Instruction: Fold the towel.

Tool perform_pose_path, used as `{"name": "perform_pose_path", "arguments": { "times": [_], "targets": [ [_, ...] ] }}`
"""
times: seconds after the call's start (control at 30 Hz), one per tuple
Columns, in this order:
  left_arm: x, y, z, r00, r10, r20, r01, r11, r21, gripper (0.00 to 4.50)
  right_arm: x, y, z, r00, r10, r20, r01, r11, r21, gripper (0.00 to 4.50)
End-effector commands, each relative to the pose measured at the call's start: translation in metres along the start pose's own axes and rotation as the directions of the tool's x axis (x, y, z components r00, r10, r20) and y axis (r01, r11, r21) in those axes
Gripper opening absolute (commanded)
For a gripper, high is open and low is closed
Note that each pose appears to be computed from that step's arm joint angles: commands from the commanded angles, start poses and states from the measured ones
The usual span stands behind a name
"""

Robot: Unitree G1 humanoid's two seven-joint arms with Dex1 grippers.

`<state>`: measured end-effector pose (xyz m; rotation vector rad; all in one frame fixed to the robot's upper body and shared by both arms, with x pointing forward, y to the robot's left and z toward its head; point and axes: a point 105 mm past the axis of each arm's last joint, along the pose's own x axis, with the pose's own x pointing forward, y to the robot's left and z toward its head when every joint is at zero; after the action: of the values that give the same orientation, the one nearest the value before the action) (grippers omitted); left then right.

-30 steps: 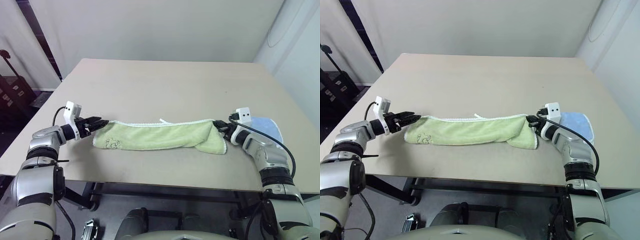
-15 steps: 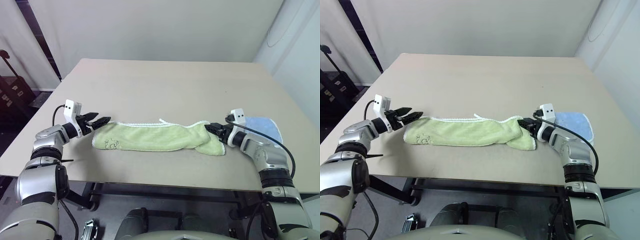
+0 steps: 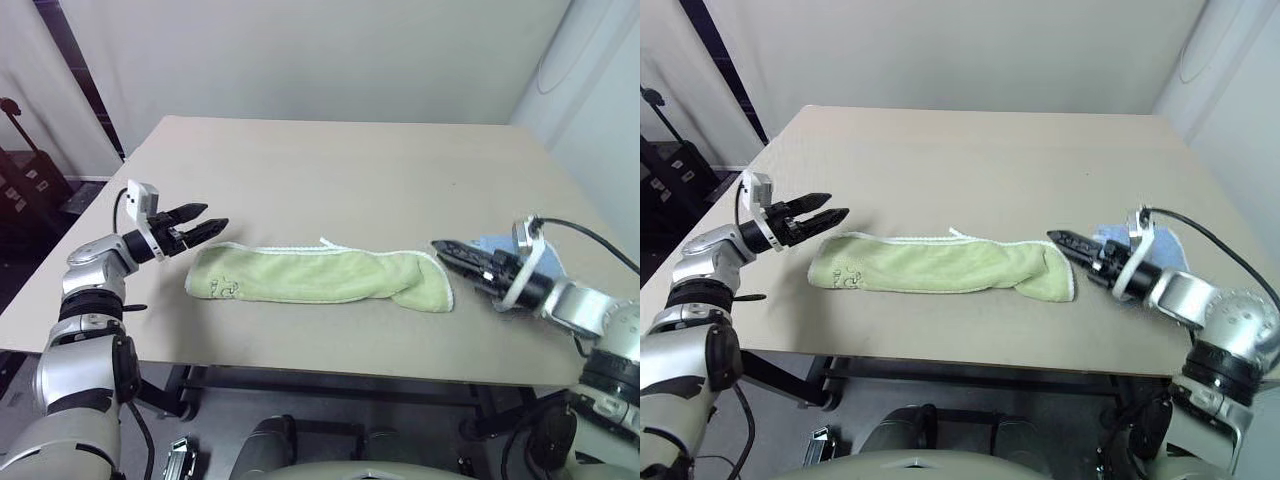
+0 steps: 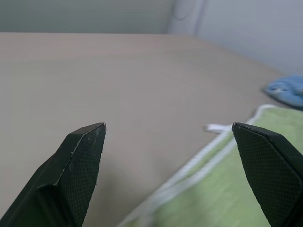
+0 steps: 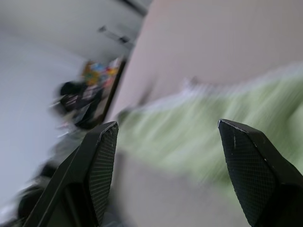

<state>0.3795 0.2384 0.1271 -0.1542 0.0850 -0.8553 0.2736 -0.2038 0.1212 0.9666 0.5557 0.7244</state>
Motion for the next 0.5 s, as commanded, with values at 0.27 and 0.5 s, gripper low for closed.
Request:
{"name": "perform_pose_path", "arguments": {
  "times": [0.27,0.5],
  "targets": [
    [0.015,-0.019,-0.006,0.995,-0.093,-0.024,0.094,0.995,0.029,4.5,0.011,-0.016,-0.057,0.999,-0.054,-0.006,0.054,0.97,0.236,3.5],
    [0.021,-0.02,-0.01,0.996,-0.09,-0.026,0.091,0.995,0.029,4.5,-0.003,-0.057,-0.049,0.925,-0.371,0.081,0.322,0.88,0.35,3.5]
  ]
}}
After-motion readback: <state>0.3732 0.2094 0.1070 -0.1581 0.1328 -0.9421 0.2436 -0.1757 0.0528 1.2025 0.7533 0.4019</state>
